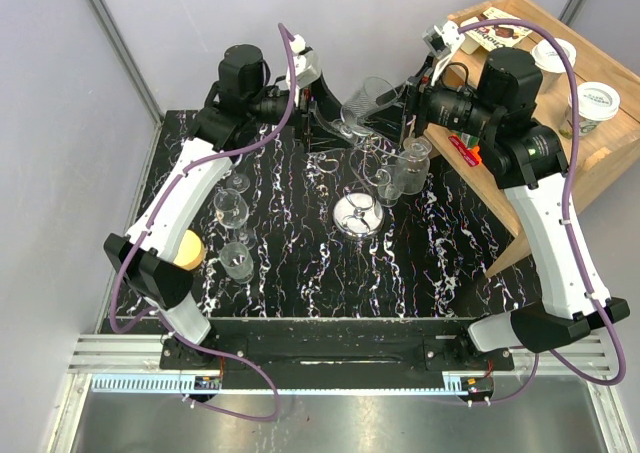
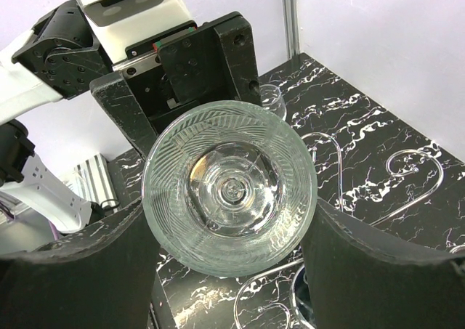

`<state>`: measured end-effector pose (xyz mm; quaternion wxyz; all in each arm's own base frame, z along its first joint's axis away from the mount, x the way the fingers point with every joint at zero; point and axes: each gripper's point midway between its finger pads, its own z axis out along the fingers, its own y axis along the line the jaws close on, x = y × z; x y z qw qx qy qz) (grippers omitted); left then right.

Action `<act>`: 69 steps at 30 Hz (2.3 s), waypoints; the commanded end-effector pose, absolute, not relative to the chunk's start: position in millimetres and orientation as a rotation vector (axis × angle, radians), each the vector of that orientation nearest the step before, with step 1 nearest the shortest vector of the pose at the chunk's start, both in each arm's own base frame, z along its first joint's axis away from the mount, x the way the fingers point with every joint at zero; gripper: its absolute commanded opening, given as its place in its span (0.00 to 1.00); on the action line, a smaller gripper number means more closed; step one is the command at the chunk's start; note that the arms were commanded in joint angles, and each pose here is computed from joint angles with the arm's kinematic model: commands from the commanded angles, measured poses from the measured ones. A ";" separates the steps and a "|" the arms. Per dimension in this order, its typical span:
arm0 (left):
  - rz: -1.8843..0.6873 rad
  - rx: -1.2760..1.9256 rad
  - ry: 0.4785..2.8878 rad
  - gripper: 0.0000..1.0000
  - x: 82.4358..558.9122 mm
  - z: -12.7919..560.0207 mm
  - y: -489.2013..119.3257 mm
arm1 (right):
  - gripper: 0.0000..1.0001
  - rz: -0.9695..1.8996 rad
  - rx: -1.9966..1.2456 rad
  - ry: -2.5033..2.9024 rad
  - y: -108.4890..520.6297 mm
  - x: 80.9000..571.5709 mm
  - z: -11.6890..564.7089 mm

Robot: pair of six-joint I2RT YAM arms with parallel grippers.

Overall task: Place the wine glass upside down on the wine glass rack
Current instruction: Turn the wine glass upside down at the wine rack.

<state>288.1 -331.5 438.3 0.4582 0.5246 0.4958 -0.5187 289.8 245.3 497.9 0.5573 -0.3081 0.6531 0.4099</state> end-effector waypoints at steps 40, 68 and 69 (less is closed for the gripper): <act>-0.952 1.297 1.271 0.00 332.9 416.0 -320.0 | 0.34 0.581 -0.700 1.583 208.4 324.2 432.1; -0.551 1.372 1.282 0.00 344.6 423.4 -323.8 | 0.90 0.430 -0.808 1.612 186.2 308.1 439.1; -0.524 1.373 1.287 0.00 346.9 422.0 -323.4 | 0.89 0.436 -0.813 1.612 187.0 306.6 439.0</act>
